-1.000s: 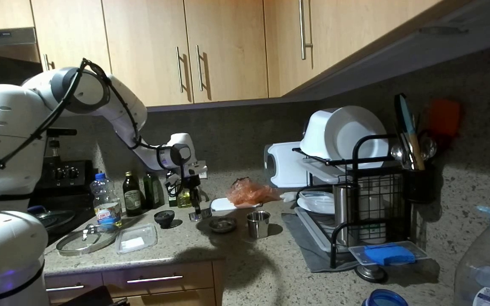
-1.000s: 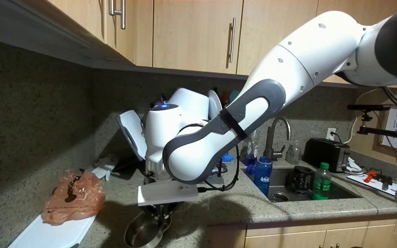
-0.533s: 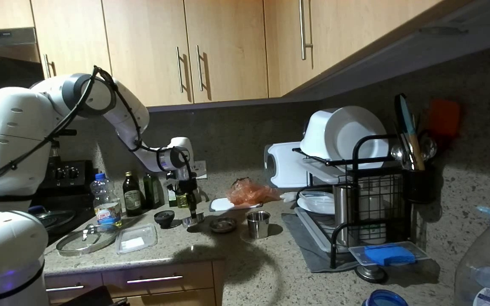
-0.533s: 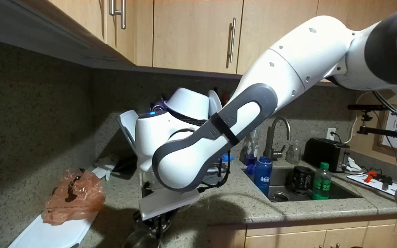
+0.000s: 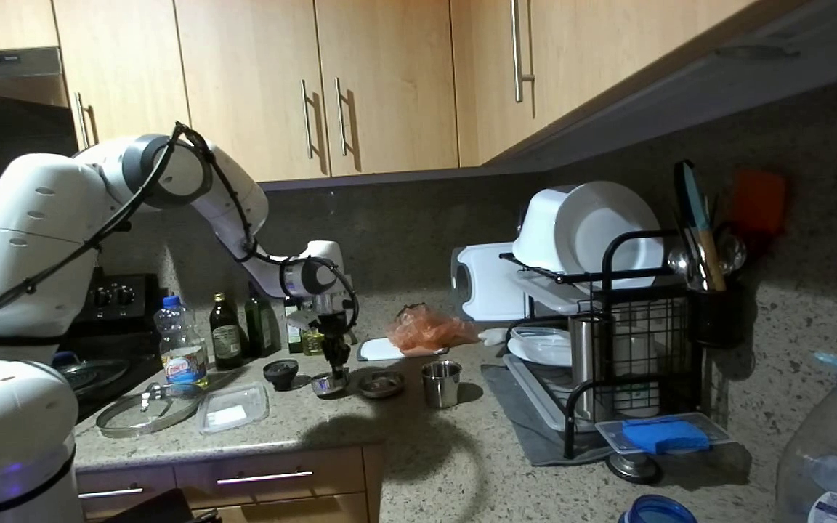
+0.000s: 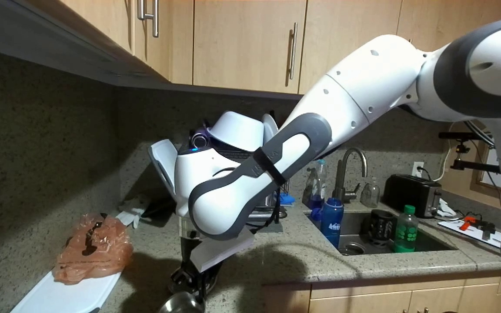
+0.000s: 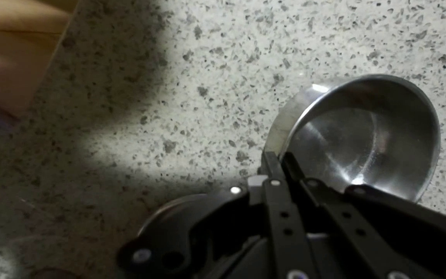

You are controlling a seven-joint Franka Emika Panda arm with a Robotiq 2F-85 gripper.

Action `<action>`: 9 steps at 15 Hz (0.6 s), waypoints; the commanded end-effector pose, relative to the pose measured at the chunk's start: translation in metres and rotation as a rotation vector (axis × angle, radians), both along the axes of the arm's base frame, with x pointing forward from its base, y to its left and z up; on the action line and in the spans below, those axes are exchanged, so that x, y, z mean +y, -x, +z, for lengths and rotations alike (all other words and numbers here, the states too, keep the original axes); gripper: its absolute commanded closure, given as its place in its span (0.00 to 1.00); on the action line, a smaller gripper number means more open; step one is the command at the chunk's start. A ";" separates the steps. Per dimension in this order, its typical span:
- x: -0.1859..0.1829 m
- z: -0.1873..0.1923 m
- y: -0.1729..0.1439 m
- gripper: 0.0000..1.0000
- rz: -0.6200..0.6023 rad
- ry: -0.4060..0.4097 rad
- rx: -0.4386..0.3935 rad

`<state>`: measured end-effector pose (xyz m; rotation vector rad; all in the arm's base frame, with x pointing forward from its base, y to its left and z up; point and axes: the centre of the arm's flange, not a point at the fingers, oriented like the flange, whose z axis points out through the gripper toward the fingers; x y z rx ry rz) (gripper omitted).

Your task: Spread the silver containers on the counter

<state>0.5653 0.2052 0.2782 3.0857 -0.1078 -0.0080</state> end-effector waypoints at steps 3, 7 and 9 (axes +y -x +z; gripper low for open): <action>-0.025 -0.013 -0.025 0.99 0.004 -0.019 0.060; -0.037 -0.027 -0.034 0.64 -0.069 0.050 0.123; -0.042 -0.034 -0.035 0.49 -0.083 0.074 0.147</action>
